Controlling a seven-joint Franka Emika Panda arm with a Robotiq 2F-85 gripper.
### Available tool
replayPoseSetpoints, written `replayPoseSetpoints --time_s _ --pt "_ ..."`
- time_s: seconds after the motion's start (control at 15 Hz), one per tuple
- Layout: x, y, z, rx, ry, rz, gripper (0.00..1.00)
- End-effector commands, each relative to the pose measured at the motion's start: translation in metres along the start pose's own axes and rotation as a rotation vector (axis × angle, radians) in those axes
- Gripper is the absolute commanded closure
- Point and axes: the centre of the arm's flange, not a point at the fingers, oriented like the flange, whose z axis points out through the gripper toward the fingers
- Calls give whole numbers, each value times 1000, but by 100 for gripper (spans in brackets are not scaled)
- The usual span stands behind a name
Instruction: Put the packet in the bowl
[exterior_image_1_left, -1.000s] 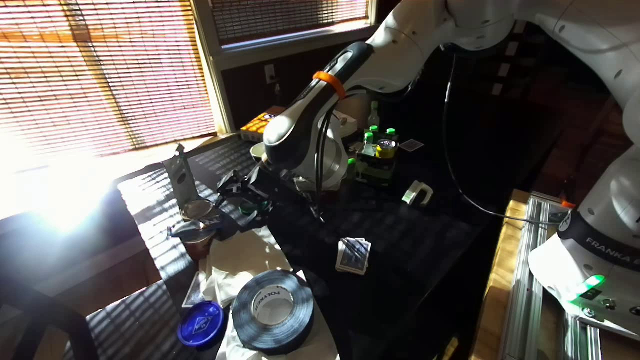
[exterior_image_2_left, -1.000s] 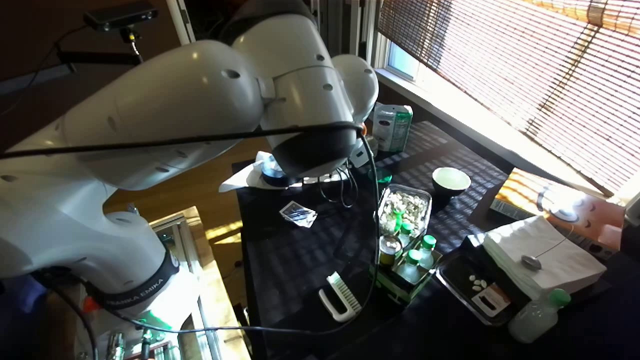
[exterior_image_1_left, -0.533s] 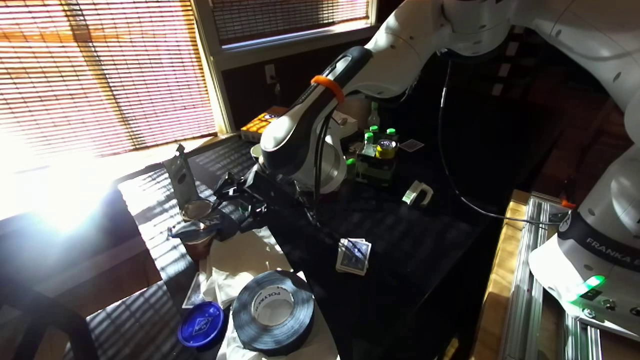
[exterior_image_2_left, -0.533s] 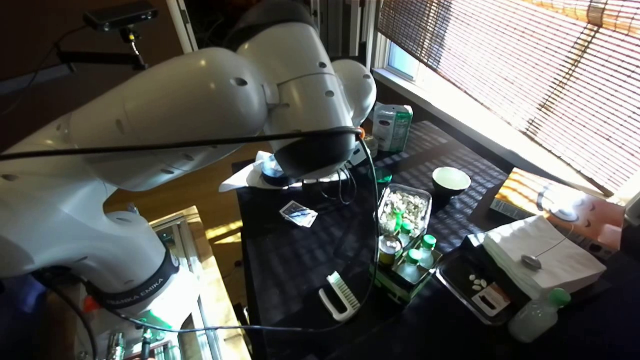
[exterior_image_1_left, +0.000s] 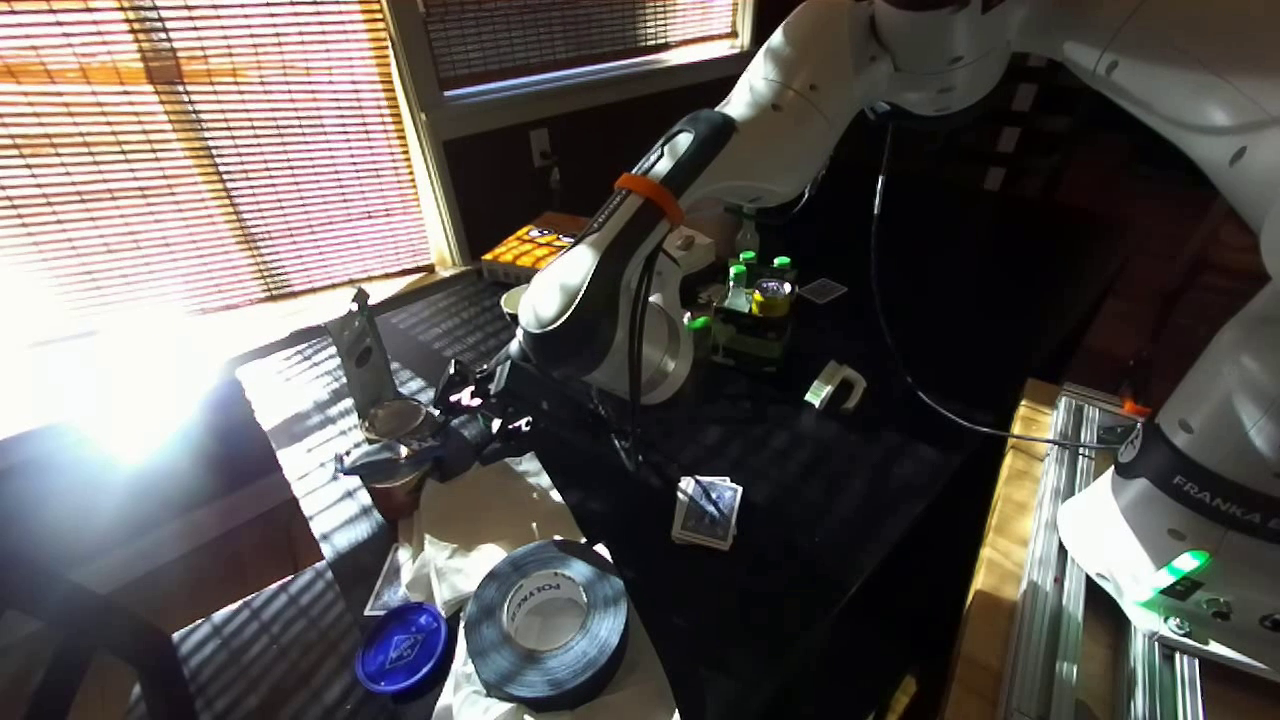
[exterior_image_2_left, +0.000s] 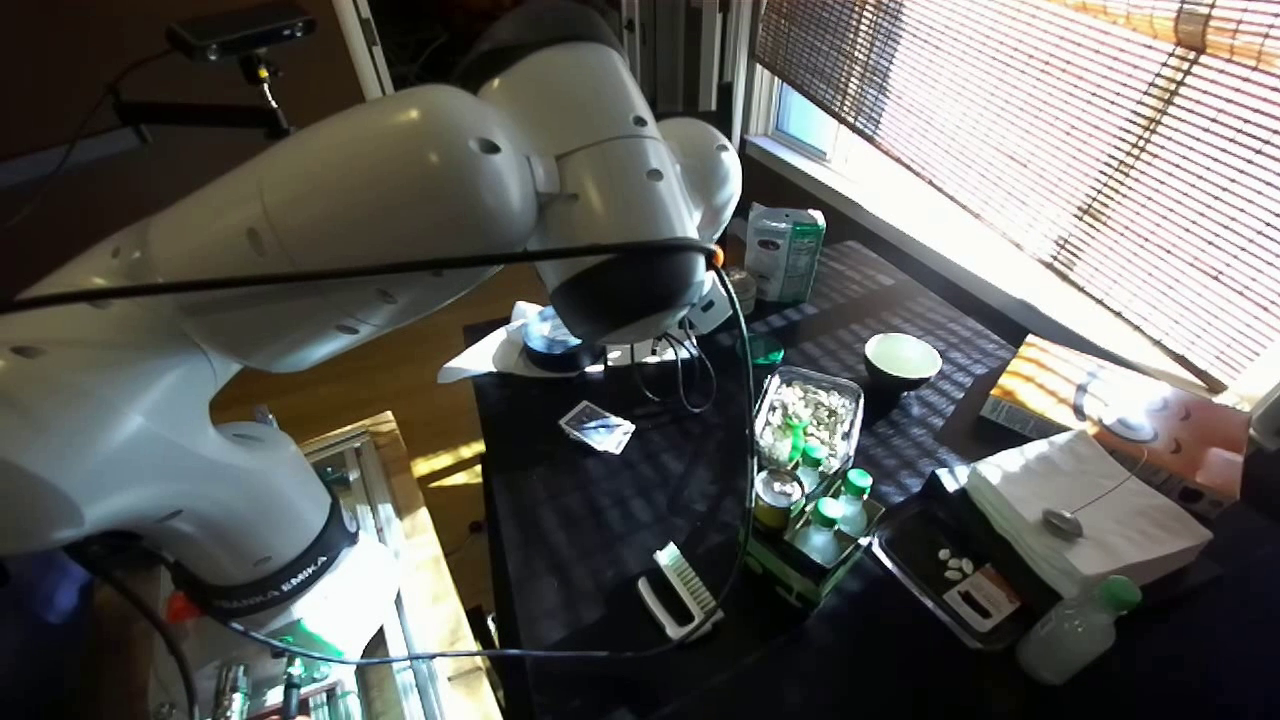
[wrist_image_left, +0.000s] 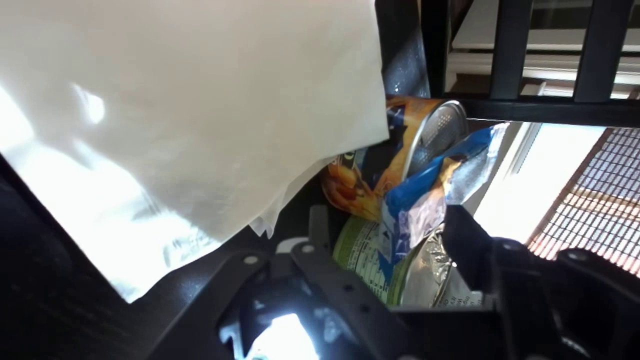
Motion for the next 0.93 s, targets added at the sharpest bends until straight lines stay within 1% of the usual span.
replayPoseSetpoints --time_s 0.0,0.13,0.27,0.33,0.6,0.73,0.87 --pt "-1 -7 4 10 25 -14 70" --pt "-1 -9 5 13 30 -16 85" --pt "-1 -10 5 16 35 -16 98" --pt "0 -11 6 16 37 -16 100" --pt "1 -13 6 21 46 -16 100" --pt "2 -17 1 39 43 -9 100" --pt "6 -29 -15 73 59 -16 100"
